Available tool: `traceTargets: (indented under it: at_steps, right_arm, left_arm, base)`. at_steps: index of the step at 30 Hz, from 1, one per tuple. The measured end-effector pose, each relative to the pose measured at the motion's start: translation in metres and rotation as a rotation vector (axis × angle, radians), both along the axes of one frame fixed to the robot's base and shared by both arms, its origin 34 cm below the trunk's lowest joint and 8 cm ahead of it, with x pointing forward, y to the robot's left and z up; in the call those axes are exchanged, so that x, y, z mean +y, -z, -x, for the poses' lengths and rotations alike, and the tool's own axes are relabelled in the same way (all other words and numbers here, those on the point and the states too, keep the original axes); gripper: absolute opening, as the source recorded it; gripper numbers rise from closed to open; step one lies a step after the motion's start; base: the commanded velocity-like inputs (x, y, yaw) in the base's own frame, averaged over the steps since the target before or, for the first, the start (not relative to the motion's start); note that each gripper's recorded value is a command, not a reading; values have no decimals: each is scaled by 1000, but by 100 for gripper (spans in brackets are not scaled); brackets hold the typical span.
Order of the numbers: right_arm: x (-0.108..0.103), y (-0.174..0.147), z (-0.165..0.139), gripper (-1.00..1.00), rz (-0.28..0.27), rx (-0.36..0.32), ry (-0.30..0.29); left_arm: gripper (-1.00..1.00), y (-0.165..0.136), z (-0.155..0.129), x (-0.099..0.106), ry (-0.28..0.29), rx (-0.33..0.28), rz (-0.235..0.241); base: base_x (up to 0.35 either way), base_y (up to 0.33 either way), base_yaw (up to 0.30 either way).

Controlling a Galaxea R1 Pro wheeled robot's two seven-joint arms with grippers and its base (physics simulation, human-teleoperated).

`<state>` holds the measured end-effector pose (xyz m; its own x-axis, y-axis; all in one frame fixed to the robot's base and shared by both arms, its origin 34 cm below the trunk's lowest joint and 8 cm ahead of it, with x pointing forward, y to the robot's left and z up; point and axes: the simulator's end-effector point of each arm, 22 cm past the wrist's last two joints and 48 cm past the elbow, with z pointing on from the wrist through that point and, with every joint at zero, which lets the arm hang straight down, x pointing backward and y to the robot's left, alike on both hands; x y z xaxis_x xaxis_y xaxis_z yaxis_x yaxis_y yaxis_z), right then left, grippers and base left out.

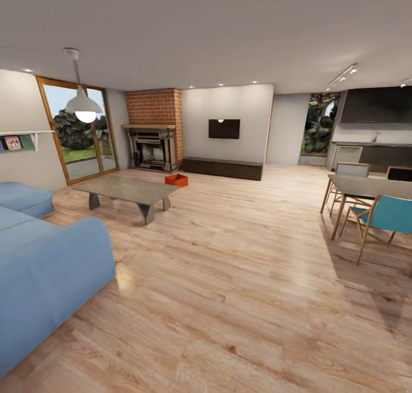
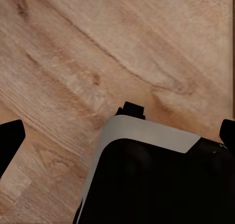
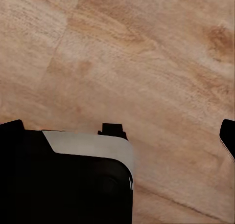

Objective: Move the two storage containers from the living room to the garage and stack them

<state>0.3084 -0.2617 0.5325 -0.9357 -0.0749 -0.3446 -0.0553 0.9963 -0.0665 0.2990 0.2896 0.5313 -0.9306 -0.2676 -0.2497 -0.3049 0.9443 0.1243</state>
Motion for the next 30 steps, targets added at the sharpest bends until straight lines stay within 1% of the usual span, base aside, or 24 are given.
traceTargets:
  at_steps: [30]
  right_arm:
    - [0,0,0,100,0,0,0]
  left_arm:
    - [100,0,0,2,-4,0,-2]
  base:
    - [322,0,0]
